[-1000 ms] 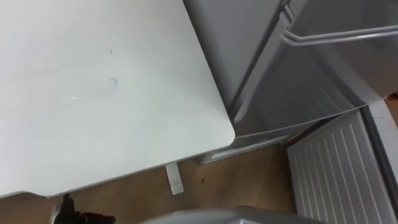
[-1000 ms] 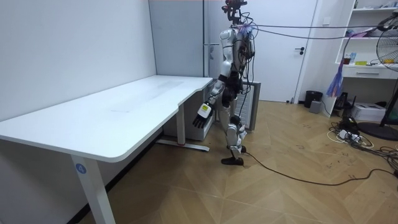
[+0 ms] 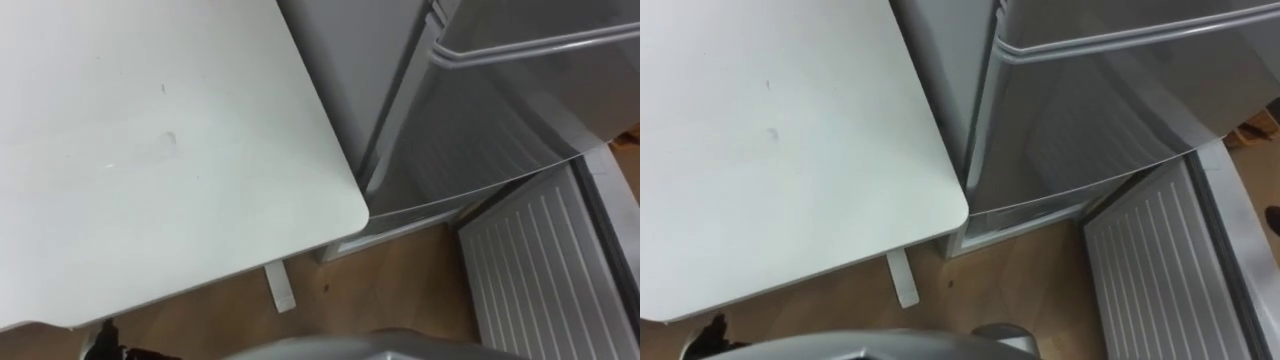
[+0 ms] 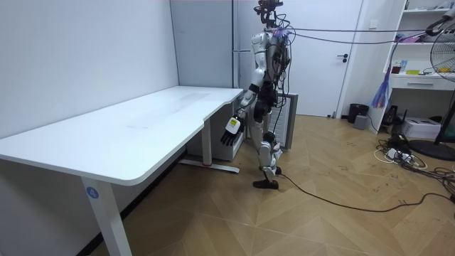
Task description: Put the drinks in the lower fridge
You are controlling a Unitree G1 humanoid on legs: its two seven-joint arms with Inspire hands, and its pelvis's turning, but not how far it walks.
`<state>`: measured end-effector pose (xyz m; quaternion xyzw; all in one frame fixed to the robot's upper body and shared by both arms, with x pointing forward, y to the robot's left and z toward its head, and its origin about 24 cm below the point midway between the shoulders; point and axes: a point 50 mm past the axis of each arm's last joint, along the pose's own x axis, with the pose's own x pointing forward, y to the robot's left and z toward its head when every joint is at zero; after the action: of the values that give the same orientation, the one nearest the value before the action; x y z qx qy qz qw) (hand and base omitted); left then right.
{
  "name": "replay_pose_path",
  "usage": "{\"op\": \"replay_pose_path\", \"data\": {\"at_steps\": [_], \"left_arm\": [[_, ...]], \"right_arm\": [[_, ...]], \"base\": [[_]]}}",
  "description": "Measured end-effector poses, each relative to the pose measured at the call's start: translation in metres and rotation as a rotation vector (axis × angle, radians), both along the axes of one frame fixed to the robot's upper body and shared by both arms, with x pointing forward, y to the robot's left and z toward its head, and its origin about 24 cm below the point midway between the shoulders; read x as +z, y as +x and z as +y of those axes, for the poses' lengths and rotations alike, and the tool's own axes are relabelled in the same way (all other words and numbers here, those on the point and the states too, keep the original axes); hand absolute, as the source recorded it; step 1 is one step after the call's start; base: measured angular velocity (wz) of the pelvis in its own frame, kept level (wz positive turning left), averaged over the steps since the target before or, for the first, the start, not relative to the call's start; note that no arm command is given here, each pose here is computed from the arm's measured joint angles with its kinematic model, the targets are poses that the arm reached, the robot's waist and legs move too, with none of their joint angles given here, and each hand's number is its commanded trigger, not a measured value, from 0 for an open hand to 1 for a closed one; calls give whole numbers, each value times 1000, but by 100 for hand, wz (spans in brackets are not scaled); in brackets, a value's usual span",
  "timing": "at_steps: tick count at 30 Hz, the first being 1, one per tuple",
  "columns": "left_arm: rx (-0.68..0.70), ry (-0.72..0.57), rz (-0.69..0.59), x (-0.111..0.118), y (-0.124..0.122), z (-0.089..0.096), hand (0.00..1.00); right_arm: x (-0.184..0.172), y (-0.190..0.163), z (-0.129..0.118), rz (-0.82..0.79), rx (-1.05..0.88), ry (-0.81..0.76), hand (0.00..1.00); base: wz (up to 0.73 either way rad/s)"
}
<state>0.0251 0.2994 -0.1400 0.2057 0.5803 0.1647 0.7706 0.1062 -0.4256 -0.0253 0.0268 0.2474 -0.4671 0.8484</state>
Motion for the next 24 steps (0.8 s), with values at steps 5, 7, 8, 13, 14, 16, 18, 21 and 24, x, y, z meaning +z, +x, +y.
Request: {"op": "replay_pose_path", "data": {"at_steps": [5, 7, 8, 13, 14, 16, 18, 21, 24], "left_arm": [[-58, 16, 26, 2, 8, 5, 0], [-74, 31, 27, 5, 11, 8, 0], [-76, 33, 21, 5, 13, 9, 0], [-92, 37, -4, 8, 22, 9, 0], [-93, 37, -6, 8, 23, 9, 0], [-106, 34, -5, 7, 25, 8, 0], [-138, 17, 4, 6, 27, 4, 0], [-168, -4, 3, 5, 33, 0, 0], [-175, -13, -7, 5, 38, 0, 0]], "right_arm": [[-20, -14, 5, 17, -23, 130, 0], [-29, -21, 8, 36, -40, 187, 0], [-30, -23, 8, 39, -45, 196, 0], [-36, -32, 9, 33, -74, 231, 0], [-36, -34, 9, 32, -68, 232, 0], [-36, -34, 9, 22, -56, 229, 0], [-37, -34, 10, 16, -33, 241, 0], [-40, -36, 12, 24, -9, 264, 0], [-45, -40, 15, 28, -2, 296, 0]], "base": [[3], [5], [0], [0], [0], [3], [5], [0], [0]]}}
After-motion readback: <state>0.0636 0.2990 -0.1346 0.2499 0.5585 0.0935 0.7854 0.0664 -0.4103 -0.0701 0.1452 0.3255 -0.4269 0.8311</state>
